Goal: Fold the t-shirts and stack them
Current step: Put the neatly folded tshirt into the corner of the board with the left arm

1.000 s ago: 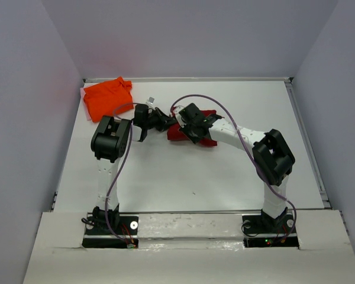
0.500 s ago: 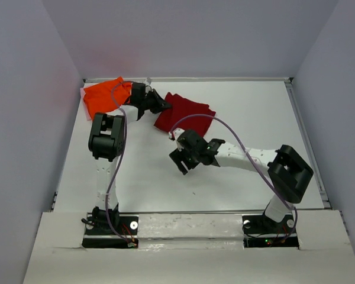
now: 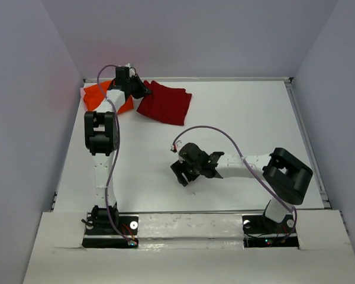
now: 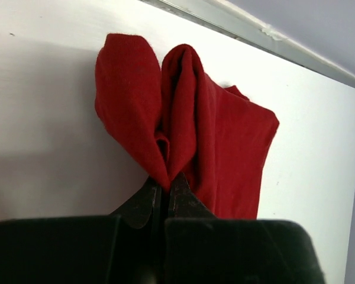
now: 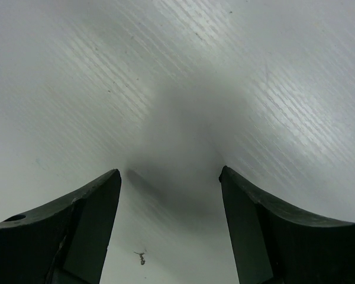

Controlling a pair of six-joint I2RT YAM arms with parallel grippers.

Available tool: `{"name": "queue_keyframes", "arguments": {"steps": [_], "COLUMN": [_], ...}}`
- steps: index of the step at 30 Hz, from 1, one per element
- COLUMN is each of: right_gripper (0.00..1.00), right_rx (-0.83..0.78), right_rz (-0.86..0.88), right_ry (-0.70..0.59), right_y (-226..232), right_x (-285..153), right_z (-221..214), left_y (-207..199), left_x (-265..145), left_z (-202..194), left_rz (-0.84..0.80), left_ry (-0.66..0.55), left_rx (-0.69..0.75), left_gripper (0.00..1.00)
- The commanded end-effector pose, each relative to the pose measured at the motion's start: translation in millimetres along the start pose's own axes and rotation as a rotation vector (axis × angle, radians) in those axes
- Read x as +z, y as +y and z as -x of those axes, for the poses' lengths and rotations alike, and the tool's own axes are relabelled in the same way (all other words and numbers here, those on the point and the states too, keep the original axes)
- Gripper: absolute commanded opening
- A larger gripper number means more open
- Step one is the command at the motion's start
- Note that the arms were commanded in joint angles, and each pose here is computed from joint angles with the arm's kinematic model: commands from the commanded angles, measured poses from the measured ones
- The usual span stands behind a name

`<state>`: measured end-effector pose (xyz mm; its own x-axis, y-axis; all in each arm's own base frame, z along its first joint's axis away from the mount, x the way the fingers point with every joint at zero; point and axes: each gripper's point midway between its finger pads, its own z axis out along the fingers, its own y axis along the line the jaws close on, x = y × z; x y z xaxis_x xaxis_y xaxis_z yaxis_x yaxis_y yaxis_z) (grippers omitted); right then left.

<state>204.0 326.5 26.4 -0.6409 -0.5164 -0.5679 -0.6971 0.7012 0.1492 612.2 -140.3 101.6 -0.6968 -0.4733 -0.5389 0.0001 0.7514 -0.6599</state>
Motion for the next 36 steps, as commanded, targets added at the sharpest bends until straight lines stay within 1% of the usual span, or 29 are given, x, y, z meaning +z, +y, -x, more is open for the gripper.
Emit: {"name": "queue_keyframes", "arguments": {"steps": [1, 2, 3, 5, 6, 10, 14, 20, 23, 24, 27, 36], "right_gripper": [0.73, 0.73, 0.73, 0.73, 0.73, 0.73, 0.74, 0.74, 0.74, 0.74, 0.74, 0.74], "right_rx": [0.002, -0.006, -0.012, -0.010, -0.014, -0.038, -0.046, -0.053, -0.064, -0.062, -0.064, -0.067], "right_rz": [0.085, 0.102, 0.114, 0.121, 0.125, 0.127, 0.136, 0.138, 0.143, 0.142, 0.147, 0.146], "right_ry": [-0.026, -0.037, -0.017, -0.016, 0.010, 0.025, 0.011, 0.029, 0.035, 0.038, 0.043, 0.049], "right_y": [25, 32, 35, 39, 41, 48, 50, 49, 52, 52, 53, 52], "right_x": [11, 12, 16, 22, 26, 32, 29, 32, 33, 33, 35, 37], "right_z": [-4, -4, -13, -17, -26, -32, -27, -33, -36, -37, -38, -39], "left_y": [-28, -25, -29, -30, -29, -43, -48, -33, -40, -26, -33, -58], "left_x": [-15, -15, -17, -18, -18, -29, -45, -72, -83, -92, -106, -133], "left_z": [33, 35, 43, 50, 53, 76, 98, 122, 126, 136, 150, 173], "left_rz": [-0.013, -0.009, -0.016, -0.012, -0.010, -0.026, -0.008, 0.062, 0.061, 0.087, 0.095, 0.053], "left_ry": [-0.043, -0.047, -0.062, -0.076, -0.079, -0.139, -0.206, -0.270, -0.285, -0.305, -0.342, -0.424], "left_rx": [0.048, 0.044, 0.049, 0.052, 0.051, 0.069, 0.087, 0.101, 0.115, 0.108, 0.137, 0.145], "left_gripper": [0.00, 0.00, 0.00, 0.00, 0.00, 0.00, 0.00, 0.00, 0.00, 0.00, 0.00, 0.00]}}
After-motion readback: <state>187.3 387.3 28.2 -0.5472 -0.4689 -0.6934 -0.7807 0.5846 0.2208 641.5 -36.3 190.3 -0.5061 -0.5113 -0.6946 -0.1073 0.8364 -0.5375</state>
